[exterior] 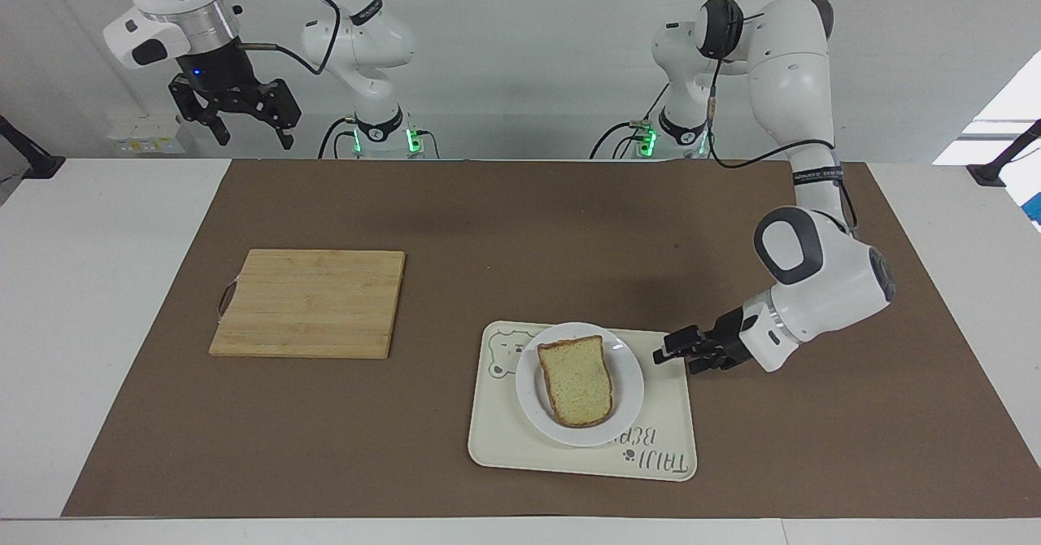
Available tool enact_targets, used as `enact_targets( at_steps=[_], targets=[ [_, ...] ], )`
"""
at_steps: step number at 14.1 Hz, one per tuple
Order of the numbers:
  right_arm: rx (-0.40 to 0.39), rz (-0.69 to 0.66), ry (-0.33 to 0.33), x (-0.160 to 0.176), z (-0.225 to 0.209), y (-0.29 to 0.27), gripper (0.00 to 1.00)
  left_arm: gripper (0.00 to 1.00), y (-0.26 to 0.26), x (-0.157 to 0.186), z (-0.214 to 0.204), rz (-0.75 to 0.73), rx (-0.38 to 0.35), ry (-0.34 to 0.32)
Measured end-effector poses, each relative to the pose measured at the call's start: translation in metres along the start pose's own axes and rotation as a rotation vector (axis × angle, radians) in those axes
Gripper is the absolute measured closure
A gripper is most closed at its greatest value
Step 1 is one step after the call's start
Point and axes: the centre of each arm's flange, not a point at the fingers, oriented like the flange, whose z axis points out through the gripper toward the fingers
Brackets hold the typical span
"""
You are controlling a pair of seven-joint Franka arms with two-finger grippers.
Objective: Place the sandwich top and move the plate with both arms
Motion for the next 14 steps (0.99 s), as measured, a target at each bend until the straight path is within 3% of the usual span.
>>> enact_targets(
  at_steps=[4, 9, 11, 14],
  targets=[
    [0.000, 0.001, 0.000, 0.000, 0.000, 0.001, 0.00, 0.00, 0.028, -0.017, -0.065, 0.001, 0.229, 0.034],
    [0.000, -0.002, -0.001, 0.000, 0.000, 0.000, 0.00, 0.00, 0.043, -0.053, -0.148, 0.078, 0.502, 0.001],
    [-0.001, -0.013, -0.012, 0.000, 0.002, 0.001, 0.00, 0.00, 0.053, -0.072, -0.186, 0.083, 0.543, 0.010],
    [-0.001, -0.017, -0.017, -0.001, 0.003, 0.000, 0.00, 0.00, 0.046, -0.106, -0.235, 0.087, 0.542, 0.035]
  ],
)
